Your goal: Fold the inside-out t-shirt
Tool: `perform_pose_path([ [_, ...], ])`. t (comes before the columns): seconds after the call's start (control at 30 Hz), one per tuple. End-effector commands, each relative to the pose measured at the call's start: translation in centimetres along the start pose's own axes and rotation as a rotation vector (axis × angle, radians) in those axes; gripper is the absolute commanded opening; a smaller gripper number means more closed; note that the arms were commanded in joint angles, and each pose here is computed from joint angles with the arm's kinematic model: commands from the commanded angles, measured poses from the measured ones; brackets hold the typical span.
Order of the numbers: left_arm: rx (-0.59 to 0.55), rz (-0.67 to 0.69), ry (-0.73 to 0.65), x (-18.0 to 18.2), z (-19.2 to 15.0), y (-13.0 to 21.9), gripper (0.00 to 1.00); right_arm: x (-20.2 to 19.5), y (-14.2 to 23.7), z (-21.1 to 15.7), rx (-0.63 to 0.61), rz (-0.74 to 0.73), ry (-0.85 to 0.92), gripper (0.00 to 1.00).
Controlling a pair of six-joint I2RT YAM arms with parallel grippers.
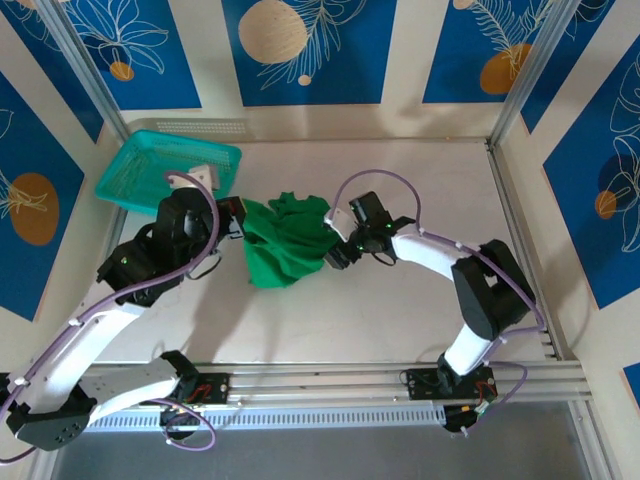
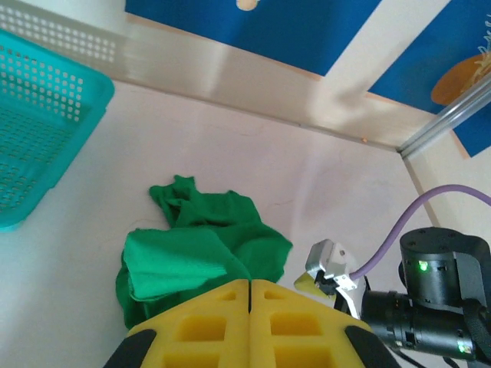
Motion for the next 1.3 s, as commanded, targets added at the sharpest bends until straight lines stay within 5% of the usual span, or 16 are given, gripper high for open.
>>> perform_pose_path([
  [0.0, -0.04, 0.049, 0.003, 1.2, 1.2, 0.8, 0.0, -0.1, -1.3, 3.2, -0.089, 0.019, 0.241, 0.68],
  [0.07, -0.053, 0.061, 0.015, 1.6, 1.6, 0.9, 0.0, 2.7, -1.2, 4.0, -0.138, 0.145, 0.293, 0.68],
  [0.37, -0.078, 0.058, 0.027, 1.7, 2.9, 1.1, 0.0, 11.5, 2.3, 2.2, -0.244, 0.281, 0.37, 0.72],
  [0.47, -0.07, 0.078, 0.014, 2.1, 2.7, 1.1, 0.0, 12.1, -0.1, 3.0, -0.261, 0.237, 0.365, 0.71],
  [0.57, -0.073, 0.086, 0.019, 2.6, 2.6, 1.2, 0.0, 9.2, -3.1, 4.5, -0.265, 0.039, 0.338, 0.69],
  [0.6, -0.075, 0.083, 0.024, 2.6, 2.6, 1.3, 0.0, 8.4, -3.5, 5.0, -0.268, -0.001, 0.329, 0.57],
  [0.67, -0.083, 0.082, 0.03, 2.7, 2.8, 1.7, 0.0, 7.4, -3.4, 5.5, -0.254, -0.021, 0.327, 0.06],
  [0.7, -0.09, 0.084, 0.032, 2.7, 3.0, 1.9, 0.0, 7.1, -2.8, 5.7, -0.249, -0.03, 0.33, 0.0],
  [0.93, -0.209, 0.032, -0.013, 0.6, 7.4, 4.9, 0.0, 5.5, 10.8, 7.3, -0.437, -0.134, 0.294, 0.0],
  [1.0, -0.236, 0.005, -0.019, -0.1, 8.3, 5.5, 0.0, 6.3, 11.5, 7.1, -0.426, -0.114, 0.311, 0.0],
  [1.07, -0.246, -0.006, -0.02, -0.4, 8.6, 5.8, 0.0, 8.5, 9.4, 6.8, -0.419, -0.023, 0.319, 0.42],
  [1.1, -0.244, -0.007, -0.018, -0.5, 8.6, 5.7, 0.0, 9.7, 8.5, 7.0, -0.451, 0.001, 0.322, 0.53],
  [1.17, -0.232, -0.025, -0.005, -0.8, 8.5, 5.6, 0.0, 11.9, 6.6, 7.7, -0.538, 0.023, 0.269, 0.66],
  [1.27, -0.206, -0.045, 0.012, -1.2, 8.1, 5.4, 0.0, 14.7, 3.6, 8.7, -0.528, 0.03, 0.283, 0.69],
])
Point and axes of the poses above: each hand's point on the last joint's axis, 136 mm out from that joint toward the fingers, its own y axis back along the fingers, its own x axis along the line the jaws close on, z = x × y, the point moved 1 cm from there along y, back along the fingers, and after that the axes turned 10 degrees about y, right-handed, at the moved point
